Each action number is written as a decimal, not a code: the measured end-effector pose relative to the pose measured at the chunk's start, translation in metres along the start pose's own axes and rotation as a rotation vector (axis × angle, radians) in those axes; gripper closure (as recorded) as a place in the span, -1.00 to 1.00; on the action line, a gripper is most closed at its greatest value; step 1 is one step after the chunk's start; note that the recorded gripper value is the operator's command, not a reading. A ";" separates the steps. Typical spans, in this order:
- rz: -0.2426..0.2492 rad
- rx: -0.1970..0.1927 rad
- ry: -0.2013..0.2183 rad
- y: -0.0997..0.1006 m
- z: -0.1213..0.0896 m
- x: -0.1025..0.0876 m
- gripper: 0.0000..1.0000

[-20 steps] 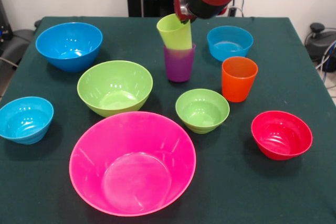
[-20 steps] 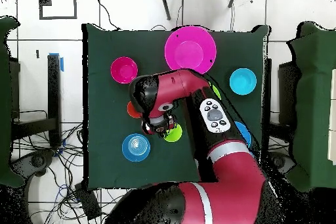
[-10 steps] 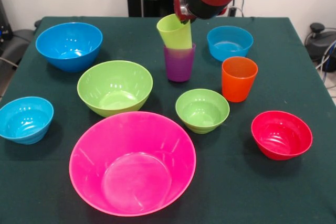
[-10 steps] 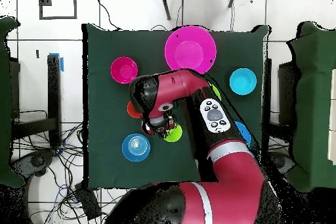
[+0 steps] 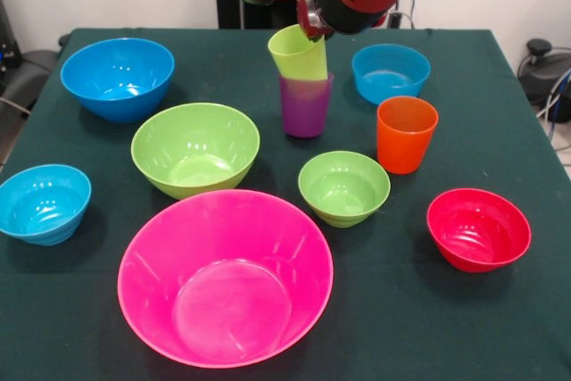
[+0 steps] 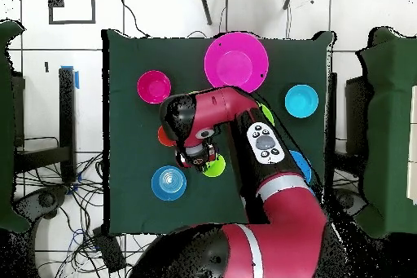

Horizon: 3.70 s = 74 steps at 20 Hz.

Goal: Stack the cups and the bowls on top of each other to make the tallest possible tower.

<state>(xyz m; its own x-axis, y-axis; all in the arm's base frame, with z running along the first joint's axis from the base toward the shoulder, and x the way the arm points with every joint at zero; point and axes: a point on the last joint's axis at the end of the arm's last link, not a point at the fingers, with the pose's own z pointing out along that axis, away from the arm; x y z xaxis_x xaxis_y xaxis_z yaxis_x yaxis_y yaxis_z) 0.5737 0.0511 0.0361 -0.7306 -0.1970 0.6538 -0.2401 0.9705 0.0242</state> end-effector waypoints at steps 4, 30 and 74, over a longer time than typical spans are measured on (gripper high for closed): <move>-0.001 0.000 0.000 0.000 0.000 0.000 1.00; -0.005 0.002 -0.033 0.003 0.001 -0.005 1.00; -0.013 0.016 -0.069 0.011 -0.005 -0.010 1.00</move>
<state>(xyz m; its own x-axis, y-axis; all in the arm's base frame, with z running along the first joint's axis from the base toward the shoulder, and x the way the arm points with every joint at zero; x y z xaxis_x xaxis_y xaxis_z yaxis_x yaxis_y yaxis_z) 0.5815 0.0643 0.0341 -0.7692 -0.2196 0.6000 -0.2600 0.9654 0.0200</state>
